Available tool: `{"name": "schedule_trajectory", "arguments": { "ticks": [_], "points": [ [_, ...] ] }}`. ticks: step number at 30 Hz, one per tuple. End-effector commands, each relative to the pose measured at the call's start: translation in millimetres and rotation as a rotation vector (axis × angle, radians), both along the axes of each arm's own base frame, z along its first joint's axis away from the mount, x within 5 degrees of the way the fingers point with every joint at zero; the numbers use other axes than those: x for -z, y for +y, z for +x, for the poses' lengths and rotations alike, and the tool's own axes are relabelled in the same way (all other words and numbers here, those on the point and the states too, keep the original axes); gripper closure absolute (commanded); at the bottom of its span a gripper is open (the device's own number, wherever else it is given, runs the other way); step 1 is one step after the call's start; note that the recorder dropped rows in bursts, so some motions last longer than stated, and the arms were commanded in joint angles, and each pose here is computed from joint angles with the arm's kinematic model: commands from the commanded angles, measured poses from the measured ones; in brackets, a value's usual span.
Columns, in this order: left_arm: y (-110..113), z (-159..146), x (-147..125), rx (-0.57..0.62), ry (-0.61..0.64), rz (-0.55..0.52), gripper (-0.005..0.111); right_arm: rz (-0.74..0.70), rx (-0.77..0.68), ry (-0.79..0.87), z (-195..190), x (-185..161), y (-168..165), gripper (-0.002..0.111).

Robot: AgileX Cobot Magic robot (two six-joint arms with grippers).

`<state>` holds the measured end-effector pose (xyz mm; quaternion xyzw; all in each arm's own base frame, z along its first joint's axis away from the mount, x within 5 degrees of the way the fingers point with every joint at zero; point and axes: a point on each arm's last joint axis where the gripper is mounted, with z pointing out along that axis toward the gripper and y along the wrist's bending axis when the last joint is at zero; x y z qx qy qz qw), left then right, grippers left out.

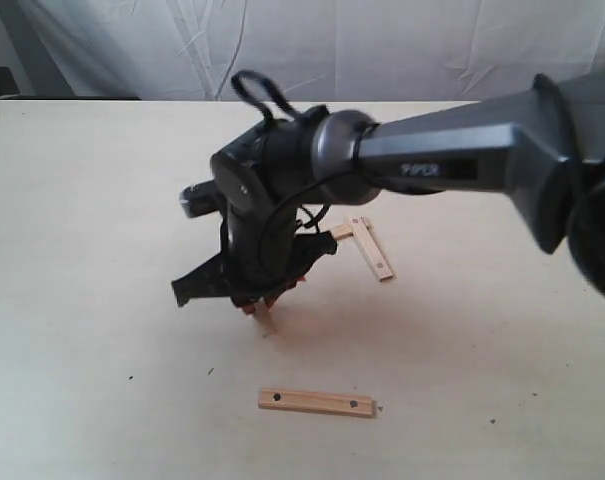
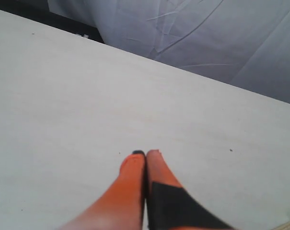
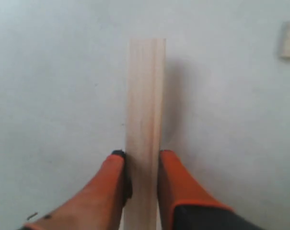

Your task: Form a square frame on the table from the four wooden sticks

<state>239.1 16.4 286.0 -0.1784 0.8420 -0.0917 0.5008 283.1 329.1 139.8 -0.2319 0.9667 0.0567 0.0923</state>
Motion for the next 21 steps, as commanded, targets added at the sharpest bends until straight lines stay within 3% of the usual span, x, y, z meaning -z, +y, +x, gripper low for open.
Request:
{"name": "schedule_trajectory", "arguments": {
  "ticks": [1,5,12,21],
  "points": [
    [0.2,0.9,-1.3,-0.006,-0.008,-0.010,0.107,0.006,0.082,-0.041,35.1,-27.4,-41.1,0.109],
    [0.2,0.9,-1.3,-0.006,-0.008,-0.010,0.107,-0.005,0.135,-0.021,47.3,-20.6,-58.1,0.109],
    [0.2,0.9,-1.3,-0.006,-0.008,-0.010,0.107,-0.043,0.135,0.008,51.4,9.5,-57.7,0.109],
    [0.5,1.2,-1.9,-0.009,-0.015,-0.008,0.107,-0.083,0.103,-0.006,52.7,13.5,-60.3,0.109]
  ]
}}
